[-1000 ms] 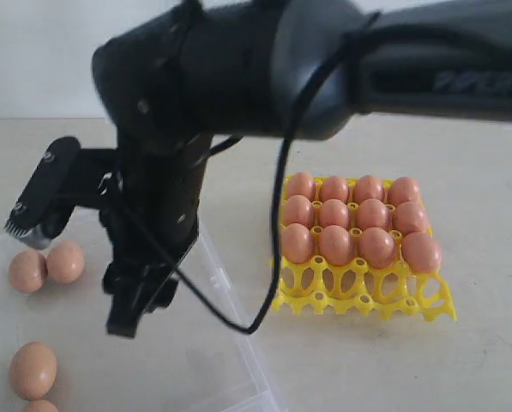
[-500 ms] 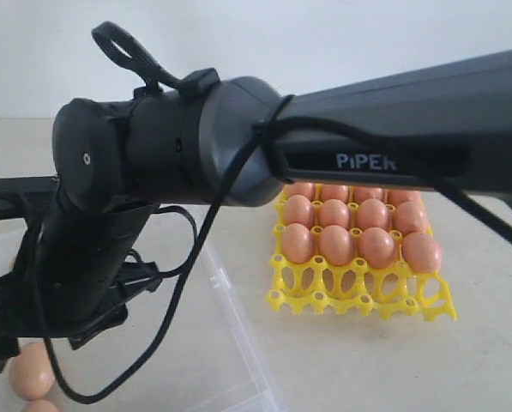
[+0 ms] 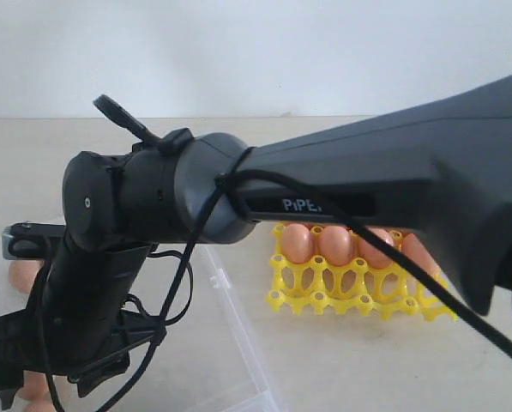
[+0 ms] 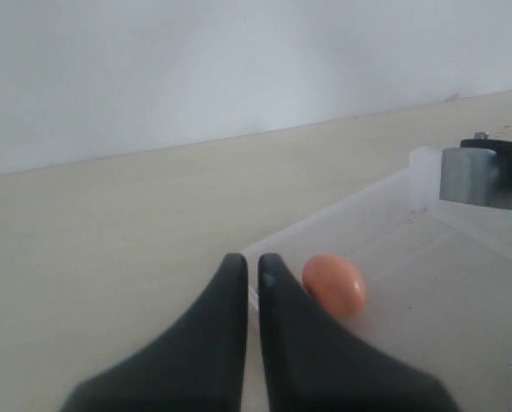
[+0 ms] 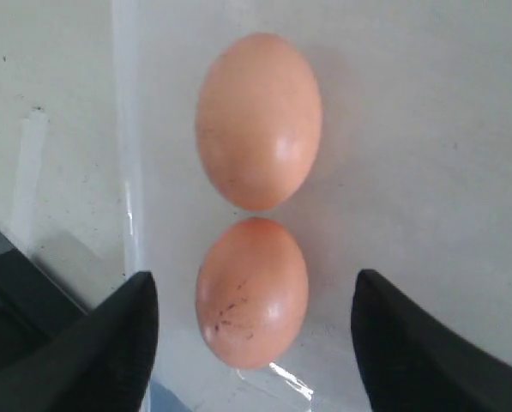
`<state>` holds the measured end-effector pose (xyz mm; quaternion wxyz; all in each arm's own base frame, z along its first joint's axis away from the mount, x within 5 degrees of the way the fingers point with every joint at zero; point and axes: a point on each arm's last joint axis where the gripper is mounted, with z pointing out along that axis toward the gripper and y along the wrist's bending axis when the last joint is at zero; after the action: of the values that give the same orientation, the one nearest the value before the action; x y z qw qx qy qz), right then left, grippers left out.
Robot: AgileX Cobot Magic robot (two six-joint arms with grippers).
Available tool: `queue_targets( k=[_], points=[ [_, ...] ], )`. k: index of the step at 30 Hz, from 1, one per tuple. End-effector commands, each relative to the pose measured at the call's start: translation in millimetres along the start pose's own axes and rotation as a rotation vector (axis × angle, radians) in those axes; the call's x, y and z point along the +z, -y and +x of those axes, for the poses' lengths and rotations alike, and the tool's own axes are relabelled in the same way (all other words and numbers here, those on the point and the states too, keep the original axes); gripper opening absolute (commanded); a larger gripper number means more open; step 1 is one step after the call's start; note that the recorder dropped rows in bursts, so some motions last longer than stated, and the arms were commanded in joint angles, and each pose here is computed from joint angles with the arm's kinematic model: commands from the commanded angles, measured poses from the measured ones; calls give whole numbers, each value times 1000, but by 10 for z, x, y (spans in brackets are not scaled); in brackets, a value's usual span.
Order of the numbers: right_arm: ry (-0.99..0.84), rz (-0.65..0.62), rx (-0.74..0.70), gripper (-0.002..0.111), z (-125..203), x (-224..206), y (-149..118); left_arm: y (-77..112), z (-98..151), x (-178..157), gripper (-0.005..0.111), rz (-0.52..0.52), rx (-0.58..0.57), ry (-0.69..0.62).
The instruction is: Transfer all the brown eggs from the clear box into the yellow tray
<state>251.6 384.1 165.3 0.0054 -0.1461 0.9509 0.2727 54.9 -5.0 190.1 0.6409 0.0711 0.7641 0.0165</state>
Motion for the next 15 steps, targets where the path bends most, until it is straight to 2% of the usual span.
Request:
queue_targets(
  k=[1, 15],
  points=[
    [-1, 5, 20, 58, -5, 44, 13, 3, 3, 1, 4, 3, -7, 7],
    [-51, 9, 75, 58, 29, 220, 79, 3, 3, 1, 4, 3, -7, 7]
  ],
)
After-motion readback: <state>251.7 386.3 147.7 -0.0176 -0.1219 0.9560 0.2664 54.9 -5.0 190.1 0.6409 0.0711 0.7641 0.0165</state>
